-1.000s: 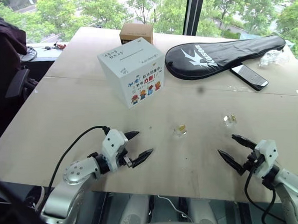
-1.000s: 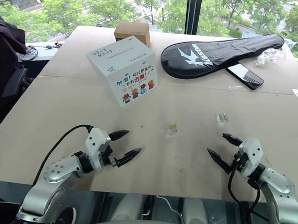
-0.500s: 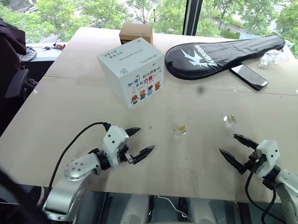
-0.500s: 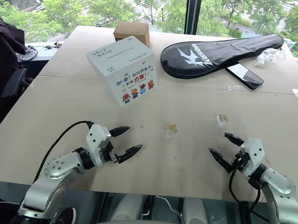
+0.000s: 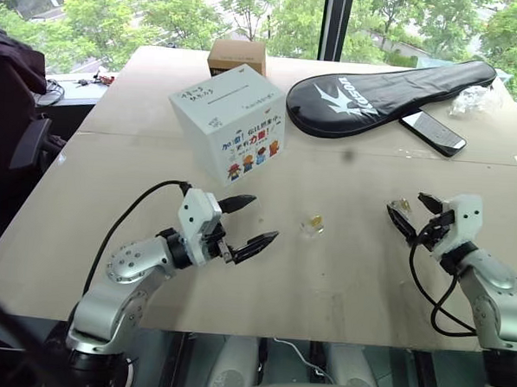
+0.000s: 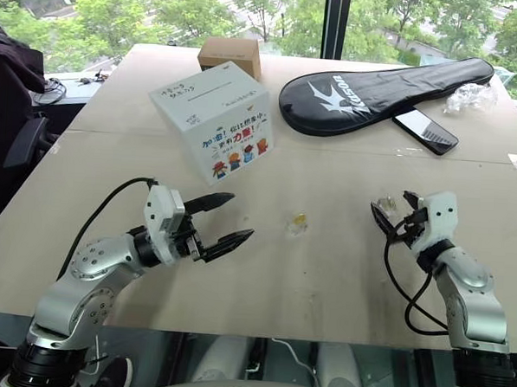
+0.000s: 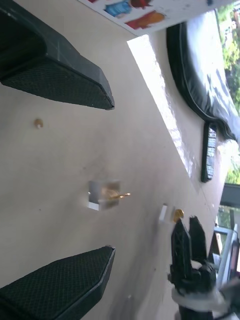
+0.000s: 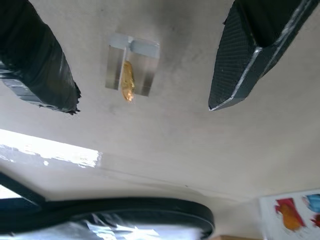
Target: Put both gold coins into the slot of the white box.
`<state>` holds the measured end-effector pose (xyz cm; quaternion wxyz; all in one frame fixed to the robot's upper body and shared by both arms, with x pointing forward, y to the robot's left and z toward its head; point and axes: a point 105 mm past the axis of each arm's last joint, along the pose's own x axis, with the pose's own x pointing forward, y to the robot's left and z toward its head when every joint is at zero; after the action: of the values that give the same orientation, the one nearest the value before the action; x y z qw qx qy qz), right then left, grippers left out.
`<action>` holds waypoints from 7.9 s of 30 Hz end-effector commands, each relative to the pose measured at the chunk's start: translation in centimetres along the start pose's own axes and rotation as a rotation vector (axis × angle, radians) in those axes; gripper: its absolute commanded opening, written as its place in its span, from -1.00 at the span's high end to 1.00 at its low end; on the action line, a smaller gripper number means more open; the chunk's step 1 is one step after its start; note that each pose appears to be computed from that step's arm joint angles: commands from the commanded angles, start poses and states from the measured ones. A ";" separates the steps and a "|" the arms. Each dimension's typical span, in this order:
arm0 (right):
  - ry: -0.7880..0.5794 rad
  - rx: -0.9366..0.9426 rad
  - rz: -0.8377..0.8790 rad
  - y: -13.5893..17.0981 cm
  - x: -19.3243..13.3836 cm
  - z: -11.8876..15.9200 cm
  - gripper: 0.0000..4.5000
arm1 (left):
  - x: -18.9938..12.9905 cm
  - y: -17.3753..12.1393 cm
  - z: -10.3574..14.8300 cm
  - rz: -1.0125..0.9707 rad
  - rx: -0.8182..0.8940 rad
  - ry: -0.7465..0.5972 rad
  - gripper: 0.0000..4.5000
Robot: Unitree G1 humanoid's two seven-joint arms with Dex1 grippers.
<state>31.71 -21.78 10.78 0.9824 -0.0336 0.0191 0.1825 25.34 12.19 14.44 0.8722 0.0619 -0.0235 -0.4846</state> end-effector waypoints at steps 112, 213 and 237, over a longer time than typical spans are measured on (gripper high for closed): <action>-0.330 0.726 0.877 18.2 -1.1 15.2 1.00 | 4.1 -1.6 9.7 -0.251 -0.939 -0.682 0.01; 0.074 -0.049 0.535 6.9 -6.8 2.2 -0.99 | -2.2 2.2 1.5 -0.070 0.092 0.216 -1.00; 0.003 0.073 0.883 11.4 2.7 1.2 -0.99 | -4.5 -3.0 -0.2 -0.067 -0.168 0.112 -1.00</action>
<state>29.90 -10.49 10.43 0.8213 -0.0040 0.0463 0.5685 21.22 14.87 12.85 0.8641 0.0105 0.0756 -0.4974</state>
